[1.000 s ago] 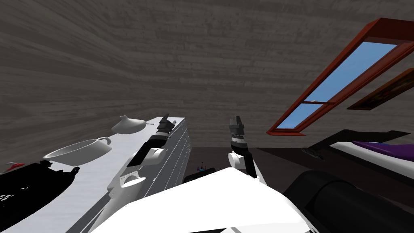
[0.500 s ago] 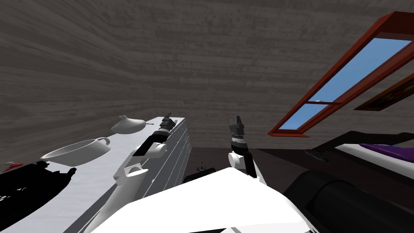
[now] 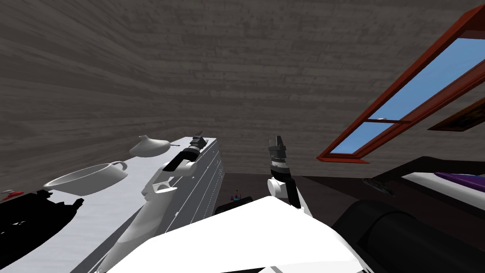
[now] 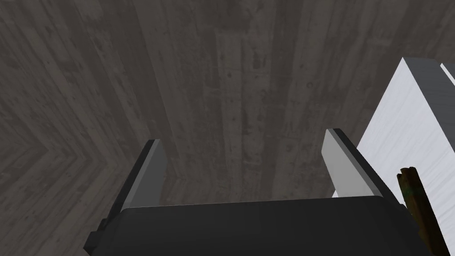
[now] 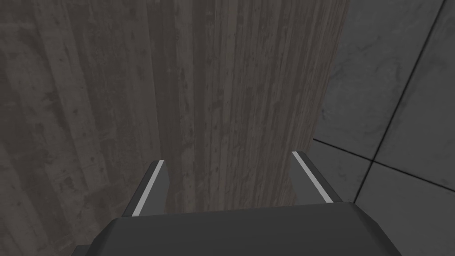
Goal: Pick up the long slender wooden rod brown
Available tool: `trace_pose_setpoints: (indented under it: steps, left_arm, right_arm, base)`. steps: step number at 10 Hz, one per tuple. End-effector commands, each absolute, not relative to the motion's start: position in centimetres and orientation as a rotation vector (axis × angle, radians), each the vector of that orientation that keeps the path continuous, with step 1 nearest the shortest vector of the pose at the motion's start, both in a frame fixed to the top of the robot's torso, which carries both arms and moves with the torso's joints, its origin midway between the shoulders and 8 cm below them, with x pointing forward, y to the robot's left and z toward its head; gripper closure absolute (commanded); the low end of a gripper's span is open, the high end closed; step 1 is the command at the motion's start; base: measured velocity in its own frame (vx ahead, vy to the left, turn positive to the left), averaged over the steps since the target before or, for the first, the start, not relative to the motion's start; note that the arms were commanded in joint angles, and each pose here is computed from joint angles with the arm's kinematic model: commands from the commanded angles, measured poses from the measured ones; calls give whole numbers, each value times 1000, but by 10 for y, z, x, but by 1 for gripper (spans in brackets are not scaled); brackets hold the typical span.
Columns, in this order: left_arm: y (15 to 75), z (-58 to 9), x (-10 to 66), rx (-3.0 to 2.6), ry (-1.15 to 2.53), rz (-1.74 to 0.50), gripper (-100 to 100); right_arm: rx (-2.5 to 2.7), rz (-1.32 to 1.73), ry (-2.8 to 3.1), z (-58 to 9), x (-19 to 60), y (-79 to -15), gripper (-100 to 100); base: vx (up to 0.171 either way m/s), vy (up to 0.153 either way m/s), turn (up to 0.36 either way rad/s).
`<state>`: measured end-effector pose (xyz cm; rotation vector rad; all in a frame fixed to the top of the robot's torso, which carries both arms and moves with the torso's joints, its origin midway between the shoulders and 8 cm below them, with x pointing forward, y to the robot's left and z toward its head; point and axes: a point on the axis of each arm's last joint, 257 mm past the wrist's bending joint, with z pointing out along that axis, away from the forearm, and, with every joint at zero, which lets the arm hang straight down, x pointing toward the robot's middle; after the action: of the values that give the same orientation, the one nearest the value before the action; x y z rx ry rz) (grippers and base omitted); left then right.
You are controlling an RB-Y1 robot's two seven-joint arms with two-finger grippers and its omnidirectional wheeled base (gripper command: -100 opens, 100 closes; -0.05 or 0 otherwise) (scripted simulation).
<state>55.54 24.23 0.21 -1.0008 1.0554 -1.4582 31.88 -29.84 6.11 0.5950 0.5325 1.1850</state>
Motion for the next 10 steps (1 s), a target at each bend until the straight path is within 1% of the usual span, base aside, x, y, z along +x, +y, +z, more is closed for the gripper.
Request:
trace_pose_setpoints:
  steps: [1,2,4,5,6,7,8,9,10]
  left_arm:
    - [244,-1,559,-1027,1072,-1443,-100]
    - [253,0,573,-1059,1076,-1427,-100]
    - [252,-2,578,-1086,1095,-1409,-100]
    - [264,-1,591,-1123,1093,-1388,-100]
    - [261,5,594,-1124,1096,-1388,-100]
    - [263,-1,595,-1146,1109,-1372,-100]
    - [277,-1,607,-1186,1101,-1349,-100]
    - [273,7,610,-1187,1103,-1350,-100]
    - [275,0,610,-1212,1116,-1331,-100]
  right_arm:
    - [595,1185,532,61,319,-298,0]
    - [595,1185,532,61,319,-298,0]
    - [595,1185,532,61,319,-298,0]
    - [595,1185,532,61,319,-298,0]
    - [595,1185,532,61,319,-298,0]
    - [595,1185,532,61,319,-298,0]
    - [595,1185,532,61,319,-298,0]
    - [595,1185,532,61,319,-298,0]
    - [595,1185,532,61,319,-298,0]
  base:
    - [7,-8,9]
    - [11,-36,65]
    - [17,-21,23]
    - [18,-37,58]
    - [34,-40,37]
    - [37,-17,-11]
    - [49,-38,46]
    - [69,-48,41]
    - [61,-37,2]
